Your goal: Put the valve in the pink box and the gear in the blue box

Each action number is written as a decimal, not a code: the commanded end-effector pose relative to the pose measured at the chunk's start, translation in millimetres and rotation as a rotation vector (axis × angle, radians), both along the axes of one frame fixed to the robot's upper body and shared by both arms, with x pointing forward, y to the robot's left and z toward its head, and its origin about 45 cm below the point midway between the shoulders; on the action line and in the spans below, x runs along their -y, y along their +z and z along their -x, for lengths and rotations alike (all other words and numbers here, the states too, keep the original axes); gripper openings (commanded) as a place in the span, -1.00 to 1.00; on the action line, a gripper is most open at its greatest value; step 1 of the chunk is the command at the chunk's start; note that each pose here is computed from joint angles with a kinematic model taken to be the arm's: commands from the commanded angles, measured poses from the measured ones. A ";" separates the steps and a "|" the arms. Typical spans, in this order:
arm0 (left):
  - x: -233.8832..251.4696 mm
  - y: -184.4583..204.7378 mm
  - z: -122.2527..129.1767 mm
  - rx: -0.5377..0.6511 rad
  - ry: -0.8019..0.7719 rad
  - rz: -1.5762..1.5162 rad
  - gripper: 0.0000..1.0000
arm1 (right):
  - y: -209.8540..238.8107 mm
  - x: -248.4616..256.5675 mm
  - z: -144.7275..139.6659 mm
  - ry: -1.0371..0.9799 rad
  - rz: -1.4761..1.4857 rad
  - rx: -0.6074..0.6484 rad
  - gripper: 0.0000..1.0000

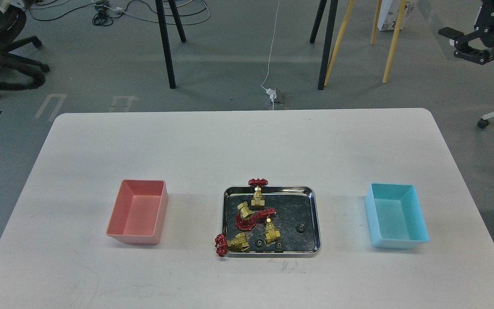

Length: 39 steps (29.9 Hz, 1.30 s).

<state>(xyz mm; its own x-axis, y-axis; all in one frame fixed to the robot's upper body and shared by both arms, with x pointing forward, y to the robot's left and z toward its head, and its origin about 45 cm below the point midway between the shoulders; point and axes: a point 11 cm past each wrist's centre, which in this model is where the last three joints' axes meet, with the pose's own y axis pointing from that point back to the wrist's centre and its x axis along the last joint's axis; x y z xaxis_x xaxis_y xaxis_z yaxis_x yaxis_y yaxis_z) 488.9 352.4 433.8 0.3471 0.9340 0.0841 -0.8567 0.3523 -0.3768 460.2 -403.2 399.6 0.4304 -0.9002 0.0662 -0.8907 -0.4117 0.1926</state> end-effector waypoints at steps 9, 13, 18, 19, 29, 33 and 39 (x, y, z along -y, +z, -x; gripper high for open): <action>54.1 -46.1 27.8 -0.070 -0.270 -0.142 1.00 | 26.1 -1.6 -4.6 -0.002 -0.002 0.051 1.00; 88.5 -70.9 49.8 -0.011 -0.307 -0.465 1.00 | 37.2 -1.9 -8.3 -0.008 -0.004 0.075 1.00; 126.1 -119.4 70.8 0.138 -0.252 -0.805 1.00 | 42.9 -3.2 -9.4 -0.006 -0.004 0.087 1.00; 137.6 -134.0 76.1 0.183 -0.238 -0.870 1.00 | 42.5 -0.4 -9.5 -0.014 -0.004 0.087 1.00; 212.0 -277.4 167.3 0.595 -0.280 -1.253 1.00 | 51.9 13.0 -10.9 -0.055 0.002 0.105 1.00; 201.9 -303.2 180.4 0.582 -0.275 -1.284 1.00 | 51.9 15.2 -10.1 -0.059 0.006 0.104 1.00; 200.4 -323.0 183.2 0.531 -0.291 -1.307 1.00 | 49.9 15.3 -10.3 -0.060 0.008 0.098 1.00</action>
<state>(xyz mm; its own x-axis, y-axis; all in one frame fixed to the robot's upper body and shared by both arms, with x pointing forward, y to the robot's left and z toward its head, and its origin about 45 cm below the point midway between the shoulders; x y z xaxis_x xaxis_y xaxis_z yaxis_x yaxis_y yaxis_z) 307.3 151.7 121.1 0.1444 0.0022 0.9895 -0.5524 0.8298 0.0788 470.3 -419.0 452.1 0.3654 -0.9239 0.1138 -0.9294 -0.3554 0.0996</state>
